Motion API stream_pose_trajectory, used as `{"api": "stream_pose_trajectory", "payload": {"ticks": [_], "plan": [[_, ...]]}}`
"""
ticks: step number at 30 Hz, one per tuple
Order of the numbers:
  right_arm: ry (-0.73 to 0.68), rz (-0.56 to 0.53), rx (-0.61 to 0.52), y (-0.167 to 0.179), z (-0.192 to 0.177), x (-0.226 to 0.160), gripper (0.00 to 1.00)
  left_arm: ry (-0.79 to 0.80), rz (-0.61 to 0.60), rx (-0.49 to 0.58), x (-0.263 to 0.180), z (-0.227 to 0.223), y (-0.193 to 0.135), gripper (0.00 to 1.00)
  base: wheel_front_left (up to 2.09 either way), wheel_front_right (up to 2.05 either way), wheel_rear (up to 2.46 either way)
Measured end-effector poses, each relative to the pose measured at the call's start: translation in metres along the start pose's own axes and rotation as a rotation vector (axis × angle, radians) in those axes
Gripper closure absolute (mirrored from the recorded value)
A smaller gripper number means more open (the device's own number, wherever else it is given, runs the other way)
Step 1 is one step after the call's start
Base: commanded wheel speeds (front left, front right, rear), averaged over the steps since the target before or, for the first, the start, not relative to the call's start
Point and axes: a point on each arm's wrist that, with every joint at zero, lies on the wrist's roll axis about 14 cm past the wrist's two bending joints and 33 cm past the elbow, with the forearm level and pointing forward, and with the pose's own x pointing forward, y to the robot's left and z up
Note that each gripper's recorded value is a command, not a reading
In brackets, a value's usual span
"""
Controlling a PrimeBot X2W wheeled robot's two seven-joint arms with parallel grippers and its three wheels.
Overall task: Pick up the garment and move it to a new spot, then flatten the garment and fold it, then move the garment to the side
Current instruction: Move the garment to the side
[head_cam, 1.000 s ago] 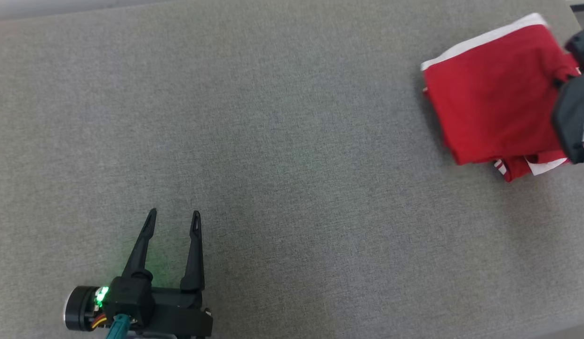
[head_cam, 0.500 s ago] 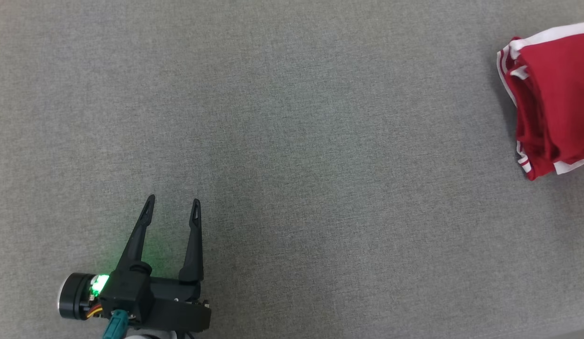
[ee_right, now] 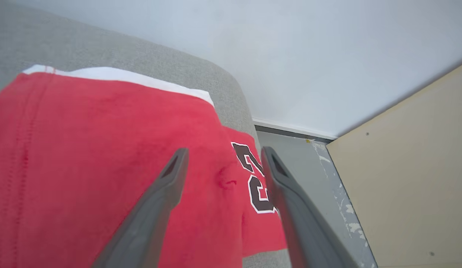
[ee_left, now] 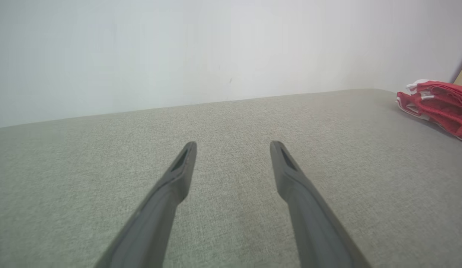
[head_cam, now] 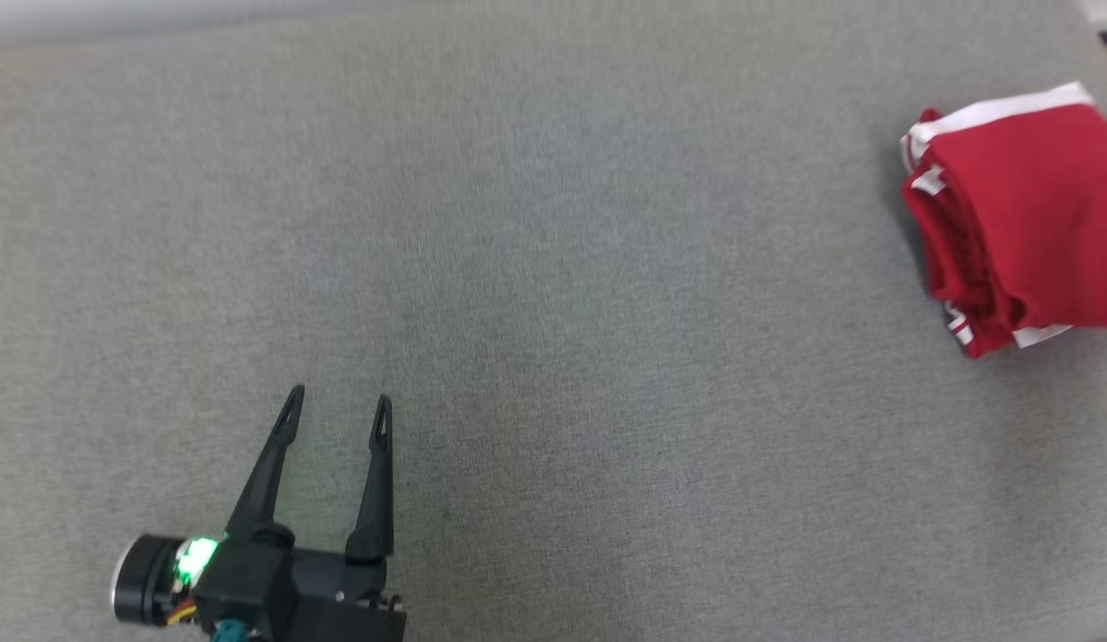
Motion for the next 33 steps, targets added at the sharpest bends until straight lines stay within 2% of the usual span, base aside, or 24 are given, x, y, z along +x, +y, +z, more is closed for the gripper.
{"api": "stream_pose_trajectory", "payload": {"ticks": [9, 18, 25, 33], "plan": [[-0.228, 0.071, 0.277, 0.060, 0.013, -0.056, 0.00, -0.046, 0.087, -0.011, -0.033, 0.029, 0.010, 0.00, 0.00, 0.00, 0.00], [-0.390, 0.192, 0.438, 0.124, 0.037, -0.122, 0.00, -0.056, 0.222, -0.018, -0.073, 0.041, 0.035, 0.00, 0.00, 0.00, 0.00], [-0.396, 0.258, 0.587, 0.164, 0.022, -0.153, 0.00, -0.058, 0.340, -0.051, -0.106, 0.043, 0.056, 0.00, 0.00, 0.00, 0.00], [-0.450, 0.329, 0.649, 0.195, 0.036, -0.173, 0.00, -0.058, 0.411, -0.037, -0.133, 0.043, 0.073, 0.00, 0.00, 0.00, 0.00]]}}
